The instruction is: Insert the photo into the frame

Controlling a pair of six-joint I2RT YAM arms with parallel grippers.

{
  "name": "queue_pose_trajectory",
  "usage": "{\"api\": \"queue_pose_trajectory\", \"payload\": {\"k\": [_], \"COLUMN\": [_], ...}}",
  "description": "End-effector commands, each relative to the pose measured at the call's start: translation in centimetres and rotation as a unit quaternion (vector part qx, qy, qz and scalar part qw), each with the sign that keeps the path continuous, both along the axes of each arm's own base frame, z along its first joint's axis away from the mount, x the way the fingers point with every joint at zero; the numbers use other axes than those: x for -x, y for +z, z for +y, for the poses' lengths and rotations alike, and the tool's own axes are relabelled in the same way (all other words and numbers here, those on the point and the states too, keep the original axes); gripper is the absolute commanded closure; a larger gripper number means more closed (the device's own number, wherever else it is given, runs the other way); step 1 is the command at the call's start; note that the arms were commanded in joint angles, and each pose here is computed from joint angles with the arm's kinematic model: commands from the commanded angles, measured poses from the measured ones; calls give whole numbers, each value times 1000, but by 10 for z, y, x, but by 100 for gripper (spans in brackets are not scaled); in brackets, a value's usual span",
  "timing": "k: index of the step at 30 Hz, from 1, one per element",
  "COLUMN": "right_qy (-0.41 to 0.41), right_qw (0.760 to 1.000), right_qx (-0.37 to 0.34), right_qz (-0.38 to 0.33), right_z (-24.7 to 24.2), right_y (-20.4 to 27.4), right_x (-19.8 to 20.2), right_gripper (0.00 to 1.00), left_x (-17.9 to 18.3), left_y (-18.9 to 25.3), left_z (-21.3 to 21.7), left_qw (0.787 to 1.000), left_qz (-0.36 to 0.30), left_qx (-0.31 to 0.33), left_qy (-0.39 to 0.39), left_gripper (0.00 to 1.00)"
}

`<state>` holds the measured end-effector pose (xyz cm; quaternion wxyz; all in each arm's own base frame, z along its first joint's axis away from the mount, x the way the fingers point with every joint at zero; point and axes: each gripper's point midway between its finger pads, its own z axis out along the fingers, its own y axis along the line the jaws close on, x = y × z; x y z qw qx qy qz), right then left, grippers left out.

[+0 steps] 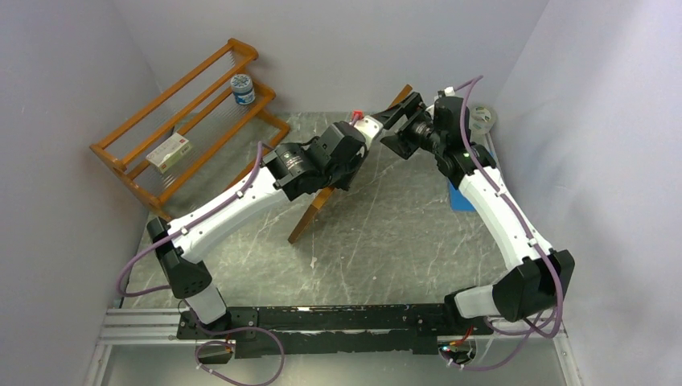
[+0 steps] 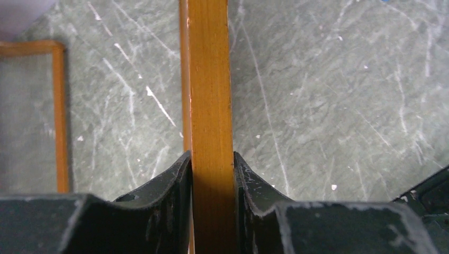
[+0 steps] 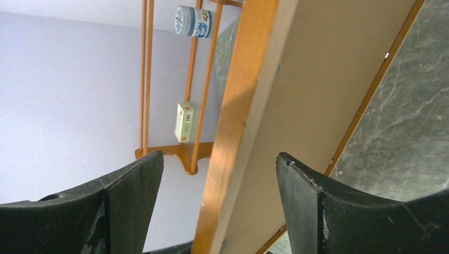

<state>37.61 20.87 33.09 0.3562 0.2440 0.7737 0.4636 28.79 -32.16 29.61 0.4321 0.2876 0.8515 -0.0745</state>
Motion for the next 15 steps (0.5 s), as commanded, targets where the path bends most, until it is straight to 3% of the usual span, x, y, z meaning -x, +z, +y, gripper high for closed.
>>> {"api": "queue_pose_trajectory", "payload": {"k": [1, 3, 7, 13, 15], "right_qy": [19, 24, 39, 43, 50], "right_qw": [1000, 999, 999, 998, 998], "right_qx": [12, 15, 26, 31, 31], "right_qz": [8, 15, 27, 30, 31], "right_z": [-1, 1, 2, -7, -13], "right_y": [7, 6, 2, -6, -14], "right_x": [-2, -4, -7, 3, 8], "right_gripper": [20, 21, 33, 56, 64], "left_x": [26, 29, 33, 51, 59], "left_y": [-62, -62, -63, -52, -42], "left_z": [2, 0, -4, -21, -29], "left_qw": [992, 992, 991, 983, 978], "left_qz": [101, 104, 108, 123, 126], "left_qx": [-53, -47, -39, 11, 41], "left_qy": [-49, -56, -73, -134, -159], "left_gripper": [66, 63, 56, 29, 25]}}
